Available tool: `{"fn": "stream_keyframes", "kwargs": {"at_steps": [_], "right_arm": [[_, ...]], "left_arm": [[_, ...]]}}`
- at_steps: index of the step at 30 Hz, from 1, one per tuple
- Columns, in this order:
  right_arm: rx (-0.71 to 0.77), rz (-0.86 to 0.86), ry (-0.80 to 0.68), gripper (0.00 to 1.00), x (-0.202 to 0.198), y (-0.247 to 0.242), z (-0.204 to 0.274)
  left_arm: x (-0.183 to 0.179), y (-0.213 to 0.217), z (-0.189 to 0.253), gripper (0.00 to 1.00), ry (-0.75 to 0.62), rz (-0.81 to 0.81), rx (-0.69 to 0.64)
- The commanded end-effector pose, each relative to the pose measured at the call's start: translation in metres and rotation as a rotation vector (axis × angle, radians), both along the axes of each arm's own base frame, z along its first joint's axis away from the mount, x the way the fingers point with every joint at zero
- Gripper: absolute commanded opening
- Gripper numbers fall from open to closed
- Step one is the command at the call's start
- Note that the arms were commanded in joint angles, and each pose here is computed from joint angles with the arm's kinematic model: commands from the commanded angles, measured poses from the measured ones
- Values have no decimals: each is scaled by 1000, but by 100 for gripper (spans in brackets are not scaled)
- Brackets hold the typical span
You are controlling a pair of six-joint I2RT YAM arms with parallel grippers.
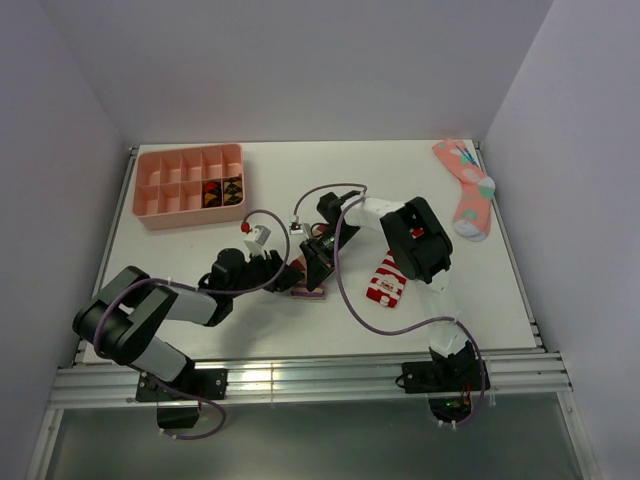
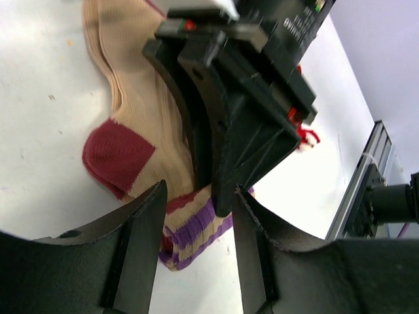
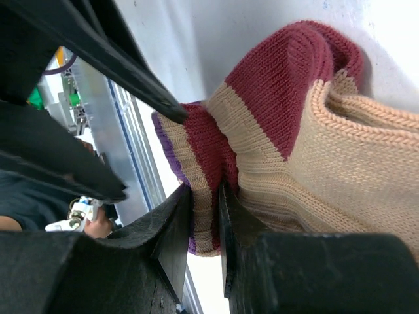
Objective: Roll the socks
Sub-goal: Roll the sock at the center of the board.
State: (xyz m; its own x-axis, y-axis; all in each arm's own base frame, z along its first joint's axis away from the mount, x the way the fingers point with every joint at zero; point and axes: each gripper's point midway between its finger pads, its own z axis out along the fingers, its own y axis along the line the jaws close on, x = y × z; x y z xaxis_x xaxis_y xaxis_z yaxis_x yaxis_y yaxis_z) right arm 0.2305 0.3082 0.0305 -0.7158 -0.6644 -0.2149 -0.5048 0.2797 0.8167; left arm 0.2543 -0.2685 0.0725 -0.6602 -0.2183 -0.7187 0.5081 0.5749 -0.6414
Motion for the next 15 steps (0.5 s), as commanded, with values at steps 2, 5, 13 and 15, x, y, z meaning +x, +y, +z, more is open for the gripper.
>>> {"fn": "stream_keyframes", "kwargs": {"at_steps": [2, 5, 13, 15], "right_arm": [[-26, -12, -52, 27, 16, -1, -14], [-27, -11, -47, 27, 16, -1, -15], [-32, -22, -45, 27, 17, -2, -16], [-33, -24, -44, 27, 18, -2, -16]], "left_arm": [[2, -11, 11, 50, -60, -49, -26], [-2, -14, 7, 50, -46, -70, -30], [-5, -16, -7, 49, -6, -82, -2], [-4, -16, -10, 49, 2, -78, 7]]}}
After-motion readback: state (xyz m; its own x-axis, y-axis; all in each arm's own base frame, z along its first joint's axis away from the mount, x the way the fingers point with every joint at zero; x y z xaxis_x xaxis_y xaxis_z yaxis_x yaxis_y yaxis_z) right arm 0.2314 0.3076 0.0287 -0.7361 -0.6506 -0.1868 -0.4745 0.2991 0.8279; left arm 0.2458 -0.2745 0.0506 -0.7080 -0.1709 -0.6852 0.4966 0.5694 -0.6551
